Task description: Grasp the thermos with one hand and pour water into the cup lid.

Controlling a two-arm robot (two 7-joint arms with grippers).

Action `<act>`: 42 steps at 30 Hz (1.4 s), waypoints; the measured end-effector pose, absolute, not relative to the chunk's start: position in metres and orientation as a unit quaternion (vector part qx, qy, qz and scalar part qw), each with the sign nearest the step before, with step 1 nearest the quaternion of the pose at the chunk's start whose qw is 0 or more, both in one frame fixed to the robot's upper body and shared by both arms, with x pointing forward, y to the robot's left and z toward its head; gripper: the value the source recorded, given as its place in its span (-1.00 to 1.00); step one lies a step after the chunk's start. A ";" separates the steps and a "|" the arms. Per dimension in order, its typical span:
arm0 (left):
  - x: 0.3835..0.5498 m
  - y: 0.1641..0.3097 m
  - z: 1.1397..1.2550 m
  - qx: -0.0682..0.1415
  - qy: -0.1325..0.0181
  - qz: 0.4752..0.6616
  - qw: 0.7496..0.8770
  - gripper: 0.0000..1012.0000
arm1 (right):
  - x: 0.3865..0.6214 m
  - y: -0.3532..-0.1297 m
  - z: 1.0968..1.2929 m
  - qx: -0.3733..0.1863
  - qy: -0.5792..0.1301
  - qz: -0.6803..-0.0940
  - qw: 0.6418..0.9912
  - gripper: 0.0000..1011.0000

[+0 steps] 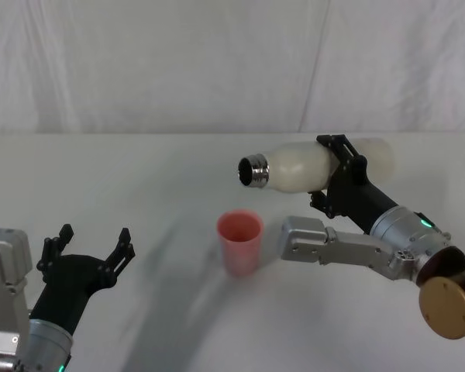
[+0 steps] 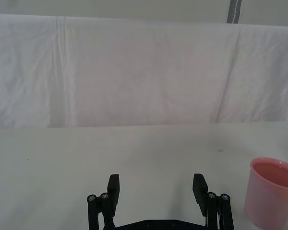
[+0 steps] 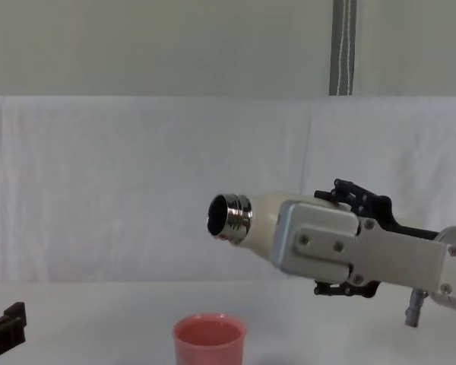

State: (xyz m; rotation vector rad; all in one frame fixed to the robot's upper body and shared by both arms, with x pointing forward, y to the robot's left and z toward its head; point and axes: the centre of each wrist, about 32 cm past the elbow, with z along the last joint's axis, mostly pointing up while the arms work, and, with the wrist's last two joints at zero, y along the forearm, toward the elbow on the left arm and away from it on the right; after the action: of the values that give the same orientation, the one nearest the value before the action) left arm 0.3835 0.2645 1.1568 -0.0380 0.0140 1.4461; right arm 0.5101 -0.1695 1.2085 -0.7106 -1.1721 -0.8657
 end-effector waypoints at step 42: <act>0.384 0.265 1.157 -0.017 0.006 0.662 0.750 0.98 | 0.504 -0.244 1.178 0.033 -0.063 -0.542 0.838 0.88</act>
State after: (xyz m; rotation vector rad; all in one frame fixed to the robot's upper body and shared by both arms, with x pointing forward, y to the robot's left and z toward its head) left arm 0.3835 0.2645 1.1568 -0.0380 0.0140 1.4460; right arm 0.5036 -0.2440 1.1778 0.0692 -0.1324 -1.1463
